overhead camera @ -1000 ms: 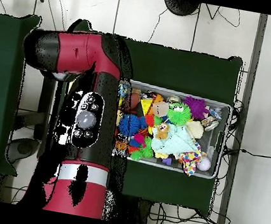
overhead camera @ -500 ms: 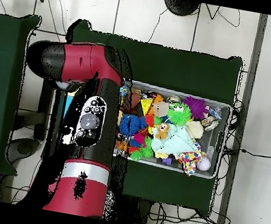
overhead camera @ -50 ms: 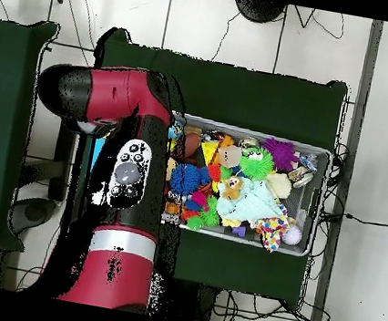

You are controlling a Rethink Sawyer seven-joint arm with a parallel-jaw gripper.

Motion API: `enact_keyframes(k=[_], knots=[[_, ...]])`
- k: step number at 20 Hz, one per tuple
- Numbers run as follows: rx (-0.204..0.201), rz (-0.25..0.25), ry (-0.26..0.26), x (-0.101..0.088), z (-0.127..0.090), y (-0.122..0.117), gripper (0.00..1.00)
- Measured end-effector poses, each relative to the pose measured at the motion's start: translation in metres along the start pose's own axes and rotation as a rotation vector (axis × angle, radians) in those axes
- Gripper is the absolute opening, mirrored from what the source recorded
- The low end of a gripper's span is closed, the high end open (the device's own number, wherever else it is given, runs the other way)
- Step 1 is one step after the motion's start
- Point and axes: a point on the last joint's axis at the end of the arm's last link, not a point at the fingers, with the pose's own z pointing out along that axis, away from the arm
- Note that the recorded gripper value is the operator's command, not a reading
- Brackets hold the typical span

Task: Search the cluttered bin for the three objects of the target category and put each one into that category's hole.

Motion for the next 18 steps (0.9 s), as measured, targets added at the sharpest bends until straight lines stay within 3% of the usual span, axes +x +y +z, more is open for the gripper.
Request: enact_keyframes(k=[4,8,13,18], knots=[[-0.034,-0.005,0.019,0.005,0.0,0.011,0.0],[-0.105,0.013,0.017,0.001,0.007,0.015,0.0],[-0.225,0.051,-0.068,-0.015,0.033,0.014,0.0],[-0.242,0.028,-0.143,-0.014,0.052,0.018,0.0]])
